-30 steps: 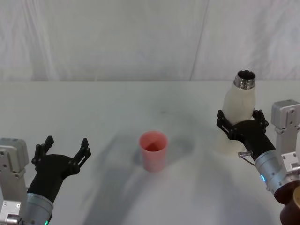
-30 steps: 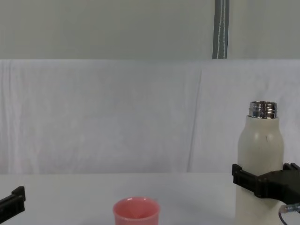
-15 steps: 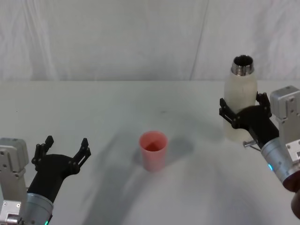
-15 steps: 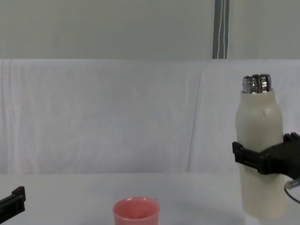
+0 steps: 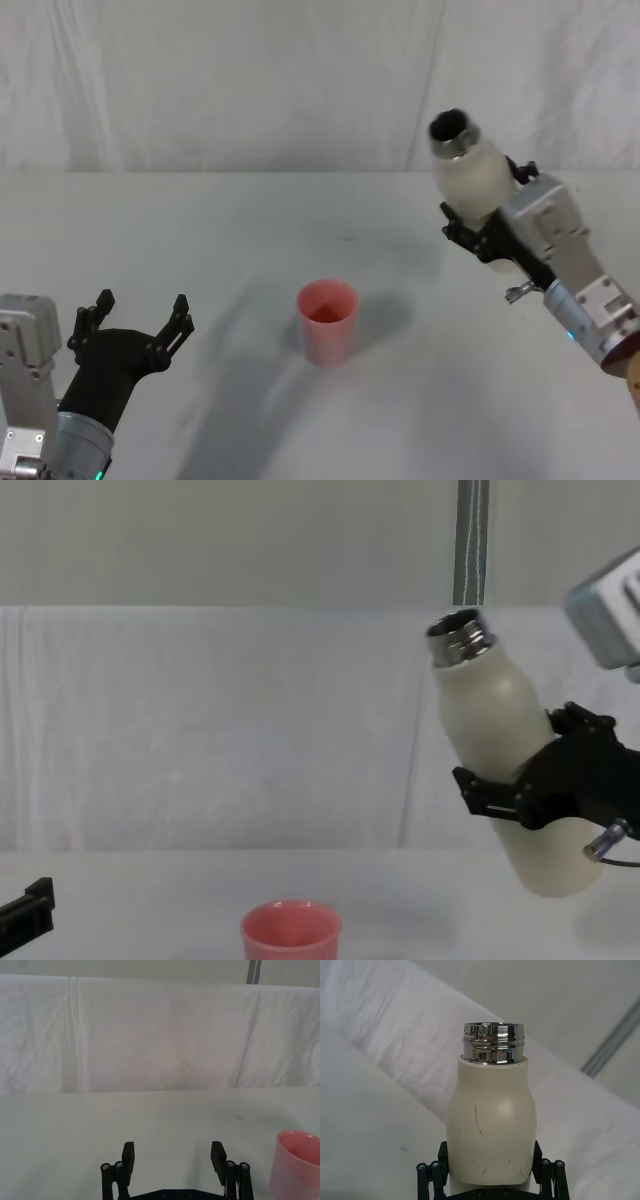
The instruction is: Grasp the thermos with one hand and pour water into the cup lid.
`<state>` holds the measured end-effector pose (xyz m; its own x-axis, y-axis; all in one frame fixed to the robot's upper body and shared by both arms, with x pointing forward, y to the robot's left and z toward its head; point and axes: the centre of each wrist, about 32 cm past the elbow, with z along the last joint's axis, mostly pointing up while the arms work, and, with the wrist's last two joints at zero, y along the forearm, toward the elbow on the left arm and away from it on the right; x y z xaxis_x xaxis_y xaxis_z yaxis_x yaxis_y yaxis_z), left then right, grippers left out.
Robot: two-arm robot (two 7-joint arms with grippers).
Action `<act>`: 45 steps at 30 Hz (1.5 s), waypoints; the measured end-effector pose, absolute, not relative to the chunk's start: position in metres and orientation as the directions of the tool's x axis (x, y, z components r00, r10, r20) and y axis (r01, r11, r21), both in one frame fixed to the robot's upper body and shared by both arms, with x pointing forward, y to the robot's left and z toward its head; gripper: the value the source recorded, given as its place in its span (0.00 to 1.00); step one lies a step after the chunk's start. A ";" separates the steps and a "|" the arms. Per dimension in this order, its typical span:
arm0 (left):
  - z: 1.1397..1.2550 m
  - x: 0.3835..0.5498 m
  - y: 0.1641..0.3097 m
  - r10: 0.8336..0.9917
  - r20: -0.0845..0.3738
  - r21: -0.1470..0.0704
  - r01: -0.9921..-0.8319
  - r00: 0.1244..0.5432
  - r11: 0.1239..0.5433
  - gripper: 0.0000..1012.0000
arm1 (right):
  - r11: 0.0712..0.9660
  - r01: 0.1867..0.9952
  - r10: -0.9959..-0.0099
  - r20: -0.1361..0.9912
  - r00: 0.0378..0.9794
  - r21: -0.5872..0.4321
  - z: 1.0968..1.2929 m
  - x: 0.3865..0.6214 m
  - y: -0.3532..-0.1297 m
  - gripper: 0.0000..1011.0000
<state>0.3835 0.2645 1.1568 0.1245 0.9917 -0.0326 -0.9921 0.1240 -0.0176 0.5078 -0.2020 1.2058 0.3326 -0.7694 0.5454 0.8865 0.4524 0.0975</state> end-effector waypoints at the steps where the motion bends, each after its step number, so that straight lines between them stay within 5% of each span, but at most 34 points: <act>1: 1.157 0.384 0.265 0.992 -0.033 -0.018 -0.992 0.125 0.124 0.99 | 0.458 0.884 -0.755 0.565 0.332 0.093 1.207 0.508 -0.201 0.95; 11: 1.157 0.384 0.265 0.992 -0.033 -0.018 -0.992 0.125 0.124 0.99 | 0.508 0.860 -0.584 0.750 0.310 0.040 1.216 0.504 -0.186 0.95; 22: 1.157 0.384 0.265 0.992 -0.033 -0.018 -0.992 0.124 0.124 0.99 | 0.550 0.835 -0.398 0.868 0.296 -0.033 1.204 0.499 -0.167 0.95; 45: 1.157 0.384 0.265 0.992 -0.033 -0.018 -0.992 0.125 0.124 0.99 | 0.496 0.863 -0.234 0.943 0.238 -0.095 1.172 0.496 -0.163 0.95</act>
